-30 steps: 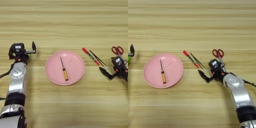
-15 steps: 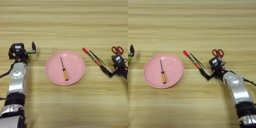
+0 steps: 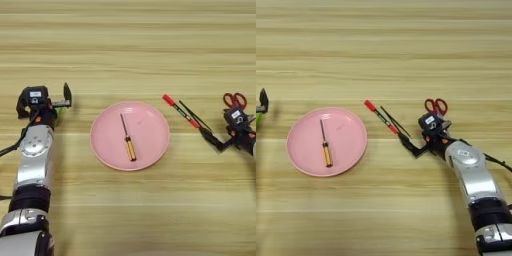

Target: Move the objects on the table

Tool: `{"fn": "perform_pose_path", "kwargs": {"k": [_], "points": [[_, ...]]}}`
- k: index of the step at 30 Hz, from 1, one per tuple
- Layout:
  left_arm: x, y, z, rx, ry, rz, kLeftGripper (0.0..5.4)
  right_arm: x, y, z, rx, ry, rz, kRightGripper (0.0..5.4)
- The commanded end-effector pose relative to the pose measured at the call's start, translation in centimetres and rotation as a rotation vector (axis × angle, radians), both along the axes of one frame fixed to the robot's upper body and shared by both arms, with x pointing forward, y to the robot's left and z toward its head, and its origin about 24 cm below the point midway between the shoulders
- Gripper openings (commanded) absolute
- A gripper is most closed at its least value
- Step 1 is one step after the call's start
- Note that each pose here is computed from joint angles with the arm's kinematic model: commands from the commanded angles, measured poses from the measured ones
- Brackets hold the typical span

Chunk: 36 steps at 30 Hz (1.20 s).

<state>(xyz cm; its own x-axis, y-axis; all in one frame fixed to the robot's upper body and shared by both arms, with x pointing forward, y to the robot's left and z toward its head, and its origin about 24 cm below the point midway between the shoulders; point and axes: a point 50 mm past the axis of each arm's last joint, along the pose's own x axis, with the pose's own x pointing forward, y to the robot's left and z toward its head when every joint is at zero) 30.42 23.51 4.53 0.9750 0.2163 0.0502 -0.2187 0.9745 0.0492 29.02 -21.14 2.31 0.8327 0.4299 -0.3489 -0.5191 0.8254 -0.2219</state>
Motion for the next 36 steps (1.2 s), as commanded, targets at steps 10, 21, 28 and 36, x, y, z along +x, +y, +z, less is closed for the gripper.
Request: {"fn": "perform_pose_path", "kwargs": {"k": [10,21,28,36], "points": [[0.0,0.1,-0.2,-0.003,0.019,0.003,5.40,-0.6,0.0,-2.2,-0.026,0.098,-0.009,5.37],[0.1,0.0,-0.1,-0.003,0.018,0.002,5.40,-1.0,0.0,-3.3,0.077,0.229,-0.021,5.37],[0.1,0.0,-0.1,-0.003,0.018,0.001,5.40,-1.3,-0.1,-4.2,0.076,0.299,-0.022,5.37],[0.1,0.0,-0.1,-0.002,0.018,0.001,5.40,-1.4,-0.3,-4.7,0.064,0.330,-0.041,5.37]]}}
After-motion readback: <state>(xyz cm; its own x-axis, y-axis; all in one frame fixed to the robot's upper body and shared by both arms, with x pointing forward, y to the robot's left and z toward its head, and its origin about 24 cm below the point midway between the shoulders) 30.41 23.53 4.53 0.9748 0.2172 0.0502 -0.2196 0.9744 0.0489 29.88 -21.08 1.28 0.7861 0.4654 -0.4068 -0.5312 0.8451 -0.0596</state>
